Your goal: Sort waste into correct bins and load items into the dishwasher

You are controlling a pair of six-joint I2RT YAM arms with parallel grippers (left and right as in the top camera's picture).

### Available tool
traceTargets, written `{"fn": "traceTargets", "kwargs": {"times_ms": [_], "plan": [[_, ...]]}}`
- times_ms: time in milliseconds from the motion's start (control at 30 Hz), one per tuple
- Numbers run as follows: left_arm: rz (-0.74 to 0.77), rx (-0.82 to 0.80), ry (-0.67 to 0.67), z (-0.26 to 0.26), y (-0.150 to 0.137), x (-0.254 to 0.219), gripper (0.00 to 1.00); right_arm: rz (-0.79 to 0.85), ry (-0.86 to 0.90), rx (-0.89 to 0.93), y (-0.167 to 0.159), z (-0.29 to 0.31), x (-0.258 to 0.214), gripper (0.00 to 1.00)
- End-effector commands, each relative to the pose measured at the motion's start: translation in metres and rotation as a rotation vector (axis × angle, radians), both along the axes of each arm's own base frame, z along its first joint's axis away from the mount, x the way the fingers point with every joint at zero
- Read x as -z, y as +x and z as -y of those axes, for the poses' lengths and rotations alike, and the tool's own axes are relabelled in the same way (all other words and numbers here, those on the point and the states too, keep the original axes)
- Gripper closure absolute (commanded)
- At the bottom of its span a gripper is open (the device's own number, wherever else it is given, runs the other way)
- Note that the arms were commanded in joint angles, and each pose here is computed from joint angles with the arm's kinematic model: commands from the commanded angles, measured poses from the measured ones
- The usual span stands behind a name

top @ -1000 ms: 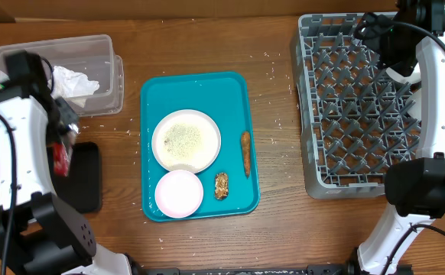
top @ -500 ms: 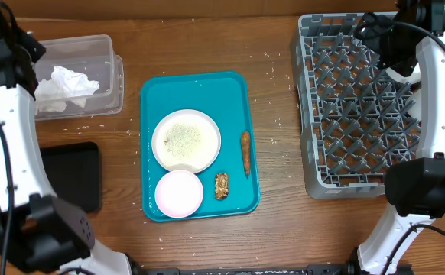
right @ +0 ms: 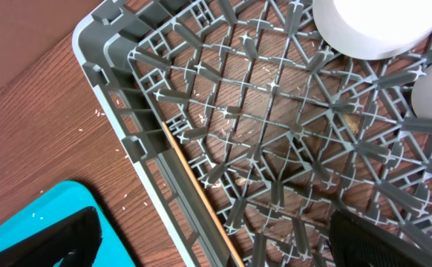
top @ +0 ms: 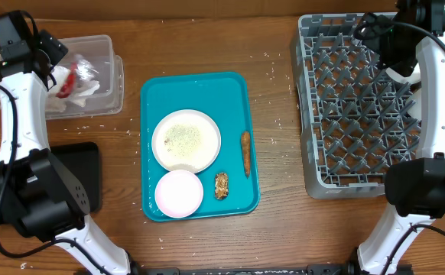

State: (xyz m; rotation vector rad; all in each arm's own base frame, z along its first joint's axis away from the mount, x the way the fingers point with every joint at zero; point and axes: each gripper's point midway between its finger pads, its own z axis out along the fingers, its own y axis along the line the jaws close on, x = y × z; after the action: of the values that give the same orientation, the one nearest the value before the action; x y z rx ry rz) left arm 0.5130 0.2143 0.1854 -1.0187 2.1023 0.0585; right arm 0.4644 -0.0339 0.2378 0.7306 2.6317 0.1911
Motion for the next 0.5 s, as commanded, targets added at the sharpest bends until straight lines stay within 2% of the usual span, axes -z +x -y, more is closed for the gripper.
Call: {"fn": "traceTargets", "kwargs": {"times_ms": [0, 67, 133, 367, 467], "plan": [[0.103, 0.053, -0.02, 0.012, -0.005, -0.054, 0.07, 0.056, -0.012, 0.008, -0.001, 0.001, -0.022, 0.0], [0.131, 0.071, -0.024, 0.023, -0.022, -0.085, 0.0, 0.056, -0.012, 0.007, -0.001, 0.001, -0.022, 0.0], [0.142, 0.051, -0.001, 0.024, -0.041, -0.109, 0.0, 0.056, -0.012, 0.008, -0.001, 0.001, -0.022, 0.0], [0.099, -0.266, 0.241, -0.017, -0.137, -0.176, 0.0, 0.056, -0.012, 0.007, -0.001, 0.001, -0.022, 0.0], [0.063, -0.327, 0.254, -0.027, -0.164, -0.18, 0.0, 0.056, -0.012, 0.007, -0.001, 0.001, -0.022, 0.0]]}}
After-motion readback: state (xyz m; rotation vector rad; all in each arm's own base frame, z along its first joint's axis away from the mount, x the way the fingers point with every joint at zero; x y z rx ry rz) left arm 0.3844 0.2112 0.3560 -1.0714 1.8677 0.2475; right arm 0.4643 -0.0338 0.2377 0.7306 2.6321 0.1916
